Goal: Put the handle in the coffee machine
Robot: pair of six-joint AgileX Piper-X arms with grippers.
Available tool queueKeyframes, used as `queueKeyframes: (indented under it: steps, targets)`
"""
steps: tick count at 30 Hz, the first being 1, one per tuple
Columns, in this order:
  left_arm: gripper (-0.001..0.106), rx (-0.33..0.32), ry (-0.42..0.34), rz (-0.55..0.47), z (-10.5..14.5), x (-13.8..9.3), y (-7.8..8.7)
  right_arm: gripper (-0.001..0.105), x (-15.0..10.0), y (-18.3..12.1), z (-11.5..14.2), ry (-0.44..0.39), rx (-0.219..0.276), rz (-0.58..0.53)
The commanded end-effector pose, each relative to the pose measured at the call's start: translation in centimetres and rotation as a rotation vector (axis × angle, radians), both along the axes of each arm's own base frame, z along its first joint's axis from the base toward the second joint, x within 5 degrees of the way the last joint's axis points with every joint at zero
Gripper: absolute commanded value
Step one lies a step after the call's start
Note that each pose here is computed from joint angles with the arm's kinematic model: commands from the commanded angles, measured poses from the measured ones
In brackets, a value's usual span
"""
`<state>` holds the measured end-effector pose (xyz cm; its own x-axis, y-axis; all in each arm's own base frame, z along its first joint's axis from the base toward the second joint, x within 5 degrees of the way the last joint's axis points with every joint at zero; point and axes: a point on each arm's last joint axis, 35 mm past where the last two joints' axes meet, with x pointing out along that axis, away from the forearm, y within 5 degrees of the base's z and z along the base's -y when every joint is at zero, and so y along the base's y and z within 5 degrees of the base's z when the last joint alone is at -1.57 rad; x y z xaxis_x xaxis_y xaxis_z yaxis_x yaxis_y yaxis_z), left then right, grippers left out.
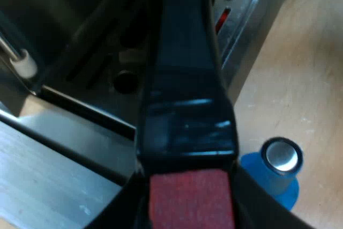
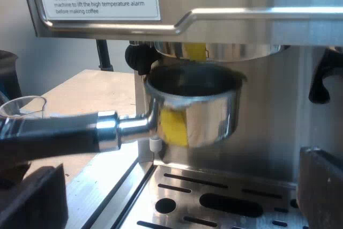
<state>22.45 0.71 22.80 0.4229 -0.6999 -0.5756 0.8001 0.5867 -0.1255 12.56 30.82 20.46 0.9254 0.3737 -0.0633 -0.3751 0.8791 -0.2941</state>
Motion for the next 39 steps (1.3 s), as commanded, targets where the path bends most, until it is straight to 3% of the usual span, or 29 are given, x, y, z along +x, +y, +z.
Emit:
queueKeyframes:
  steps: [1,15,23,39]
  targets:
    - [0.0,-0.052,-0.038,-0.029,0.5,0.8,-0.1,0.087,0.2,-0.1,0.1,-0.003,0.004,0.002]
    - [0.0,-0.063,-0.053,-0.026,0.6,1.9,0.0,0.087,0.2,-0.1,0.1,-0.003,0.004,0.002]
    - [0.0,-0.064,-0.047,-0.055,0.8,2.9,-1.3,0.087,0.2,-0.1,0.1,-0.003,0.004,0.002]
    - [0.0,-0.06,-0.06,-0.017,1.0,3.3,-1.2,0.087,0.2,-0.1,0.1,-0.003,0.004,0.002]
